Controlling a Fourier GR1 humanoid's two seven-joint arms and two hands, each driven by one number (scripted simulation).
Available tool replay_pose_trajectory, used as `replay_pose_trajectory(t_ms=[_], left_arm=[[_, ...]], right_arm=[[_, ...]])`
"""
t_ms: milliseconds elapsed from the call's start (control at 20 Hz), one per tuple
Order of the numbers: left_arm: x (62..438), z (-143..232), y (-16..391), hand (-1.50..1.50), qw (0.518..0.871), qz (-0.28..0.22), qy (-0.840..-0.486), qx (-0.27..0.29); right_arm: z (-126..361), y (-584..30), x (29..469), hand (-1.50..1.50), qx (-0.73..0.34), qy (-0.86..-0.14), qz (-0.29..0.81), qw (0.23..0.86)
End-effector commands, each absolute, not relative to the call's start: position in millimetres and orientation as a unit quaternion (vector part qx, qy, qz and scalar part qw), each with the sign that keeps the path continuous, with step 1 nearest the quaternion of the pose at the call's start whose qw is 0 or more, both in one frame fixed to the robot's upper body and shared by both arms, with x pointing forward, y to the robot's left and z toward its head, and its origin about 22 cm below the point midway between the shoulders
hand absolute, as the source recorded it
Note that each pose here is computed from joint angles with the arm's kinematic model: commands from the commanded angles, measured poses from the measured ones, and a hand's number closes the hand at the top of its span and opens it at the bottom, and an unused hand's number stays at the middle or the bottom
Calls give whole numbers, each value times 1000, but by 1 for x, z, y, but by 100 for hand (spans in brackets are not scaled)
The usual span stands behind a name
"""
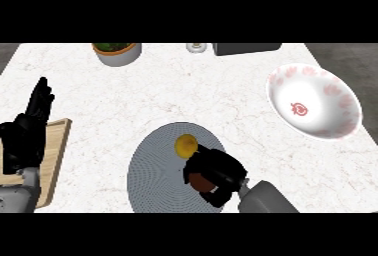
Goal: Pick the cupcake from the placemat and place it in the bowl
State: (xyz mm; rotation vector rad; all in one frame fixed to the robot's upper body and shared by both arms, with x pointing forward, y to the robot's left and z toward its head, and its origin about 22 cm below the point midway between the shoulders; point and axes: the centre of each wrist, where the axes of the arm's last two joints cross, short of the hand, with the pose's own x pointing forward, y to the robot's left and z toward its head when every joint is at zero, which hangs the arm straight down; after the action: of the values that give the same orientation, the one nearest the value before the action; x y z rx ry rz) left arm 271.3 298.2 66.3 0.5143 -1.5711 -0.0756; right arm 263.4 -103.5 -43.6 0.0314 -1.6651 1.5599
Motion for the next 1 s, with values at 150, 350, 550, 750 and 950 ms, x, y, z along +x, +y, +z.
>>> replay_pose_trajectory(t_ms=[150,350,550,750,950], left_arm=[[265,59,298,0,678,-30,-698,228],[265,65,302,0,678,-33,-700,223],[273,71,296,0,671,-44,-709,214],[281,84,281,0,664,-68,-719,196],[279,59,274,0,661,-69,-725,181]], right_arm=[[-13,-116,217,150,-44,-720,456,521],[27,-135,194,150,-119,-737,386,542],[68,-177,165,150,-204,-731,353,547],[119,-199,141,150,-239,-731,298,566],[137,-224,138,150,-249,-735,246,581]])
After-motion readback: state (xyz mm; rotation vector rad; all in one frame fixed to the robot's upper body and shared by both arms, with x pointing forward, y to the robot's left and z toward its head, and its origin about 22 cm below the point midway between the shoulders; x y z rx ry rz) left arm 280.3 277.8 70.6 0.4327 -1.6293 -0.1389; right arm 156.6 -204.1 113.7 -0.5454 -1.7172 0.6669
